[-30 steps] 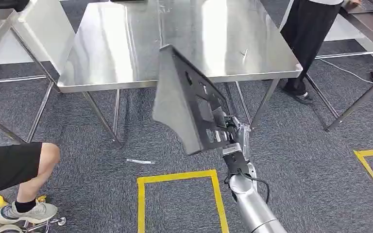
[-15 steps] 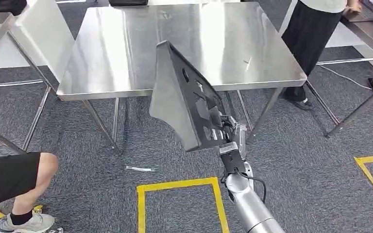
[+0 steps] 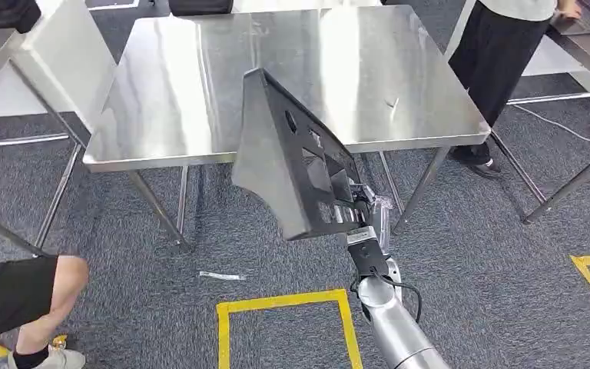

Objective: Take the parts from the cabinet and place them on the table.

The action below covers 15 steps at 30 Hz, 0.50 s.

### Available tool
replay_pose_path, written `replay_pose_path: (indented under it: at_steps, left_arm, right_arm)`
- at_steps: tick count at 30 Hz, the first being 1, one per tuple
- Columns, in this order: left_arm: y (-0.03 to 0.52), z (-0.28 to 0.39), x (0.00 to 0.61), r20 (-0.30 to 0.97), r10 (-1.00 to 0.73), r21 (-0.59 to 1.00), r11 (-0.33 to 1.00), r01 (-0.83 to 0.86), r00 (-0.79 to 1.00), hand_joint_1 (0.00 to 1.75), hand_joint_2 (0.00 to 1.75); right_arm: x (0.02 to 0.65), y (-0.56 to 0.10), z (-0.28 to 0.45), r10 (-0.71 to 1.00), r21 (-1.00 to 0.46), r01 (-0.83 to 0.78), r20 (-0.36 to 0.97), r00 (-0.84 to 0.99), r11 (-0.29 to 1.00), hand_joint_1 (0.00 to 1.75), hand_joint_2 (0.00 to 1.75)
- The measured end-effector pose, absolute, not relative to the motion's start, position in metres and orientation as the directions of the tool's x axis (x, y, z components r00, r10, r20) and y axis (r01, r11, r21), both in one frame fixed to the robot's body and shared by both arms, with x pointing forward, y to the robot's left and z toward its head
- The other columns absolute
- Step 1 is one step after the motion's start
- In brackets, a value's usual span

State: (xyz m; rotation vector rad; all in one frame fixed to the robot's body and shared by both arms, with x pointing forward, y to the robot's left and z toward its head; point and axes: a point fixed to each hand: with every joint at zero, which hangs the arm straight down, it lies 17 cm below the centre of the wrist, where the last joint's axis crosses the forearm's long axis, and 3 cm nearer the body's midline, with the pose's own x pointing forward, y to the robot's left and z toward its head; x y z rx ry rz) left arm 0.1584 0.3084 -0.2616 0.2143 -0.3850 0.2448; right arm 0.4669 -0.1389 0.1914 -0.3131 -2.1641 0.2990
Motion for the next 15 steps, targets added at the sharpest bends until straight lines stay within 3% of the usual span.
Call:
replay_pose_path:
  at_steps: [15]
  left_arm:
    - [0.311,-0.262,0.157,0.398,0.195,0.160,0.948,-0.277,0.897,0.00,1.75]
  right_arm:
    - [0.460,-0.138,0.190,0.331,-0.330,0.107,0.757,-0.563,0.938,1.75,1.75]
